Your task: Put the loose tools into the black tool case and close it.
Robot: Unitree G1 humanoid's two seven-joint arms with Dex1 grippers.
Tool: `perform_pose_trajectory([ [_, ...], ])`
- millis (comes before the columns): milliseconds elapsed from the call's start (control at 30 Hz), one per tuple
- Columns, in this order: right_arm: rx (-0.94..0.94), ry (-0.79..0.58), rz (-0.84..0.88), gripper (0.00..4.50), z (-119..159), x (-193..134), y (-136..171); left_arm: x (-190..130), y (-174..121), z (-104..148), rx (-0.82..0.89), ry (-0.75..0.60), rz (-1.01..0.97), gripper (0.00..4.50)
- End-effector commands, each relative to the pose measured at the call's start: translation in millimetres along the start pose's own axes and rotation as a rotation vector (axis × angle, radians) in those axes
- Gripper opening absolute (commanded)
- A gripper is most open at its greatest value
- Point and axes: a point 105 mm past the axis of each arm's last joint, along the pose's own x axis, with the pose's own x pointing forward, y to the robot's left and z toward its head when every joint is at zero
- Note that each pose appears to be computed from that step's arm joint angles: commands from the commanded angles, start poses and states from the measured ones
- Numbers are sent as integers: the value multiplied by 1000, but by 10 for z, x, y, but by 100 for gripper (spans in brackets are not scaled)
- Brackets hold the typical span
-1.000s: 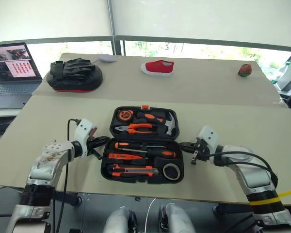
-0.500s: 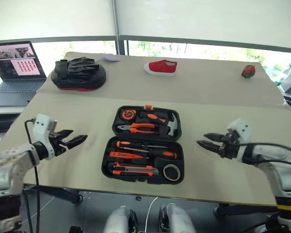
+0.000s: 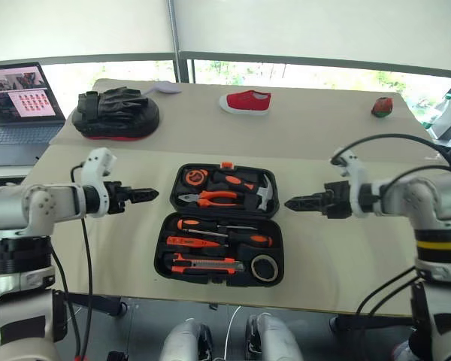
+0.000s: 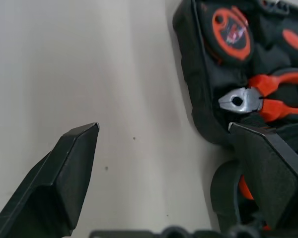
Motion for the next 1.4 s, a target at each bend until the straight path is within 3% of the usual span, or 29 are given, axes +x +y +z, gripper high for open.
perform_pose_trajectory([
  [33, 55, -5, -8, 446, 122, 78, -2, 101, -94, 201, 1, -43, -33, 450],
  [267, 63, 44, -65, 446, 117, 193, -112, 253, -146, 195, 48, 28, -42, 450],
  [400, 53, 48, -67, 350, 108, 254, -114, 319, -133, 172, 57, 33, -41, 450],
  [633, 95, 80, -86, 102, 41, 348, -144, 399, -40, 113, 24, 36, -3, 450],
  [733, 105, 88, -87, 5, 21, 374, -149, 399, -28, 114, 4, 32, -3, 374],
  [967, 116, 116, -116, 0, -78, 458, -193, 422, 26, 69, -70, 11, -2, 105],
  [1067, 57, -1, -83, 0, 63, 498, -161, 440, 19, 79, -78, -39, -26, 11],
  [1200, -155, -326, 21, 0, 491, 350, 20, 285, -34, 357, -70, -308, -133, 5],
  [1333, -481, -521, -8, 0, 545, 101, 107, -33, 79, 530, 89, -632, -94, 5],
  [1400, -969, -566, -75, 0, 370, 26, 210, -175, 179, 480, 113, -722, -46, 5],
])
